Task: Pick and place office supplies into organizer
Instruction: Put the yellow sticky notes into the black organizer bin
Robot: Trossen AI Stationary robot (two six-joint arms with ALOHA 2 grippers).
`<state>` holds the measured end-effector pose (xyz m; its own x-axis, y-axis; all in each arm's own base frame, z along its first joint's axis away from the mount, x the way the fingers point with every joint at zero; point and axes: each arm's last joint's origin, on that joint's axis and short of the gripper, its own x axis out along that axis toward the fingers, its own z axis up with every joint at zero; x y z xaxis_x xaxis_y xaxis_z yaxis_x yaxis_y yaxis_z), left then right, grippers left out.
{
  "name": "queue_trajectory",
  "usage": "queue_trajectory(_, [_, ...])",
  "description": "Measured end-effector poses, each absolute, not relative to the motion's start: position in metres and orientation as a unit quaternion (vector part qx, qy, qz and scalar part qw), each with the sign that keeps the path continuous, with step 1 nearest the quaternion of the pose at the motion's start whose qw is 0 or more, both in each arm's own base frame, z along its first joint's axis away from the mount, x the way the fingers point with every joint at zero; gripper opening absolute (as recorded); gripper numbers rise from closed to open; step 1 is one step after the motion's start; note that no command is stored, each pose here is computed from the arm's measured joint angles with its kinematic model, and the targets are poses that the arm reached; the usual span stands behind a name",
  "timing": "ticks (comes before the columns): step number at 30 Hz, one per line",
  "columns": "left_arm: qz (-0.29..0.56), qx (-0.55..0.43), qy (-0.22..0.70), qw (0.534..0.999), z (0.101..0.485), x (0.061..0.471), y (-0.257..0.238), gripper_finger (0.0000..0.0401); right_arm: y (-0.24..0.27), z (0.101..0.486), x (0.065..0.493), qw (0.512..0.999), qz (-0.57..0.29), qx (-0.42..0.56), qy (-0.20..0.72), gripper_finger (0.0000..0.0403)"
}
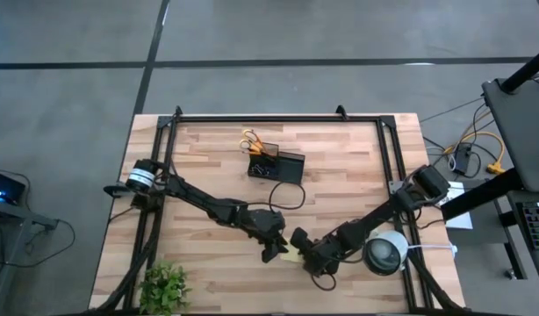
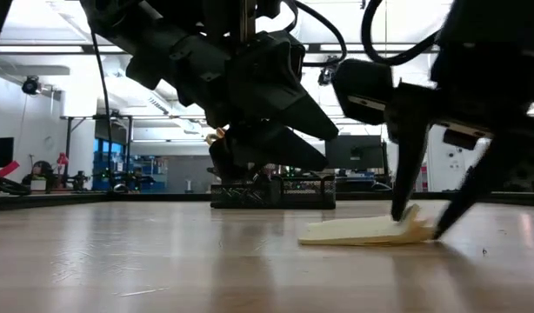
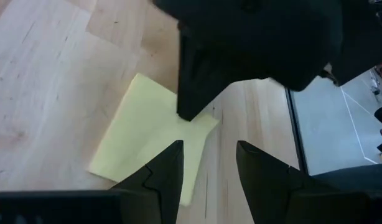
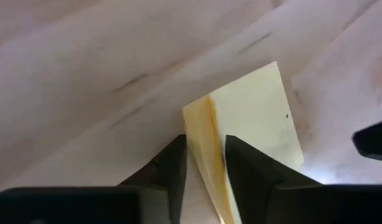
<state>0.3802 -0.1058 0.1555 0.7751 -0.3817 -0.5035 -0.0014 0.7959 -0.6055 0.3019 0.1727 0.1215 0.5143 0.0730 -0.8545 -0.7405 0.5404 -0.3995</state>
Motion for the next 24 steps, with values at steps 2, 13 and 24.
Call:
queue_trajectory(2, [-0.106,-0.301,0.318,0.893,0.156,0.380,-0.106,0.0132,0.170,0.119,0.305,0.774,0.259,-0.398,0.418,0.0076])
queue_trajectory(13, [-0.113,-0.303,0.317,0.892,0.158,0.380,-0.109,0.0132,0.167,0.108,0.323,0.787,0.230,-0.379,0.430,0.0009])
queue_trajectory(24, [-0.078,-0.274,0.391,0.875,0.188,0.349,-0.105,0.0132,0.160,0.136,0.325,0.809,0.111,-0.383,0.431,0.0008])
